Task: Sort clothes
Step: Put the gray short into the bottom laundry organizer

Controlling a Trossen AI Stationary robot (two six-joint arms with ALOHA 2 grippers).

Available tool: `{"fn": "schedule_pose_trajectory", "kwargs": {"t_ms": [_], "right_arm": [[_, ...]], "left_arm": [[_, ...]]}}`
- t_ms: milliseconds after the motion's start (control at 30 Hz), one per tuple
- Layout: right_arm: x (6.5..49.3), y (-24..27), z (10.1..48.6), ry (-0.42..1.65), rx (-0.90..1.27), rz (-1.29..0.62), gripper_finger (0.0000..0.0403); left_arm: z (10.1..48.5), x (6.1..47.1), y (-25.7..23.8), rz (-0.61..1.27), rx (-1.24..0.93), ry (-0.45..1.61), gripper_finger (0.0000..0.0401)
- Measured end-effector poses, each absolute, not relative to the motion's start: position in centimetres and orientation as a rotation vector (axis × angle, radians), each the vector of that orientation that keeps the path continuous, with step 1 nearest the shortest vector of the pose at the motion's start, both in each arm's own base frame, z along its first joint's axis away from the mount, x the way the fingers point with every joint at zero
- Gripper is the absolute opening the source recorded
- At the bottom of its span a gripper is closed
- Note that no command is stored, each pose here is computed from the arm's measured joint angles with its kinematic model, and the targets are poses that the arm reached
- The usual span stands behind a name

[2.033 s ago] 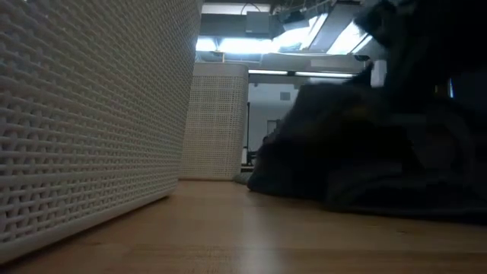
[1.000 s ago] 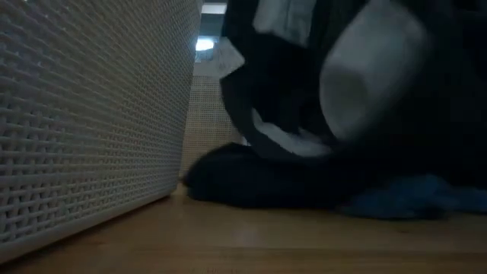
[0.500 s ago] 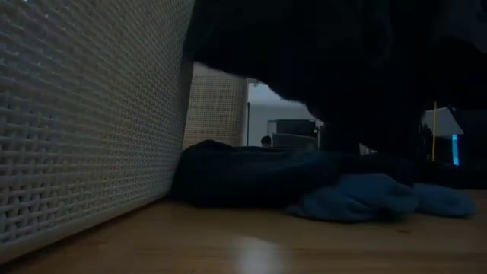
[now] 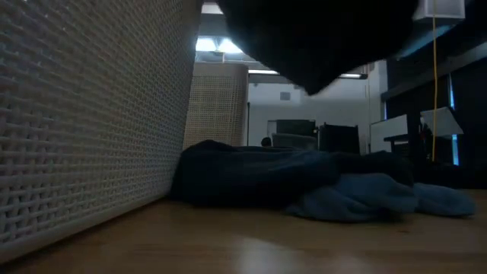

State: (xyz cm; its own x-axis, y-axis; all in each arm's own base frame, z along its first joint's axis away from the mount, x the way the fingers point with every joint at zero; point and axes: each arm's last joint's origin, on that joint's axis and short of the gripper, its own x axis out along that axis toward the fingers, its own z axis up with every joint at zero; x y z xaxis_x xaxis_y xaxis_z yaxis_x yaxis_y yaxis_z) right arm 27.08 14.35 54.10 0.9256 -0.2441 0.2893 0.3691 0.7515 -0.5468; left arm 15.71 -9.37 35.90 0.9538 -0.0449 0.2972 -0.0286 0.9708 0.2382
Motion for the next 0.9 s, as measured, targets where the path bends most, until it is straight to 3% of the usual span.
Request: {"fn": "schedule_pose_trajectory", "kwargs": {"t_ms": [600,900], "right_arm": [[32.2,11.5,54.3,-0.806,-0.646,0.025,0.0005],[38.9,11.4,48.9,-0.682,-0.620,0.108,0.0005]], "left_arm": [[38.2,11.2,-5.8,0.138,0.189,-0.358,0.0005],[37.4,11.5,-6.0,0.118,0.232,-0.283,0.0005]]}}
